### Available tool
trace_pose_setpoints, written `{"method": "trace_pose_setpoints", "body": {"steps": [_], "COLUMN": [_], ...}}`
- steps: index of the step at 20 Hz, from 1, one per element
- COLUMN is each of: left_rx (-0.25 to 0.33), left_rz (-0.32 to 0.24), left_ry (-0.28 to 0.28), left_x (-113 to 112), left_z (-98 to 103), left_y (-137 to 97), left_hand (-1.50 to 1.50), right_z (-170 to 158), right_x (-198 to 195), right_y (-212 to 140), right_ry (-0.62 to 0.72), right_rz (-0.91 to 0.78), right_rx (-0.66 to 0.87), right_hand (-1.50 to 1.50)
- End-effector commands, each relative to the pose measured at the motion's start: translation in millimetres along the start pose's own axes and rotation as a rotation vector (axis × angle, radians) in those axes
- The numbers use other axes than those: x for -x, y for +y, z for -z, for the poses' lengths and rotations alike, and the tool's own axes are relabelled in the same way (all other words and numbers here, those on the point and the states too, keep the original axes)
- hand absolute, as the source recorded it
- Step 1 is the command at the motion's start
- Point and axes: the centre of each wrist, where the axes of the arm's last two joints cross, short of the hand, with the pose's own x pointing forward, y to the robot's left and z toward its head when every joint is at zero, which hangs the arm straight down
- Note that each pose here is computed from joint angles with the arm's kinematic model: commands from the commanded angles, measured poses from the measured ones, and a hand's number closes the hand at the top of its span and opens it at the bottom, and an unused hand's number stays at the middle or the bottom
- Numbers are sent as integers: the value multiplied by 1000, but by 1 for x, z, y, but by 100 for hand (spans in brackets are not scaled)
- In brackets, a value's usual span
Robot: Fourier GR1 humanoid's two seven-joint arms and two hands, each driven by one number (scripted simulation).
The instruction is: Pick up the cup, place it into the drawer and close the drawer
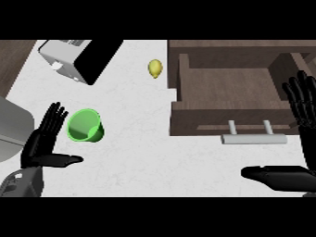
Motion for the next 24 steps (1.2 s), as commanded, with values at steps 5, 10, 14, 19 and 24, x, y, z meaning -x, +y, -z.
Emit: {"method": "trace_pose_setpoints", "body": {"steps": [5,10,14,19,24], "left_rx": [-15,-50,-15,-12,-10], "left_rz": [-36,-27,-18,-25,-35], "left_ry": [-23,-43,-31,-58,-77], "left_x": [24,28,24,28,42], "left_z": [-7,-8,6,-8,-8], "left_y": [14,14,7,15,-13], "left_hand": [-150,-150,-150,-150,-150], "right_z": [7,9,14,5,5], "right_x": [5,-6,-10,5,-1], "right_y": [-7,-3,-9,1,-15], "right_ry": [10,-2,-10,-13,-9], "right_rz": [-3,25,19,9,22], "right_rx": [-25,-23,-18,-30,-41], "right_hand": [-150,-150,-150,-150,-150]}}
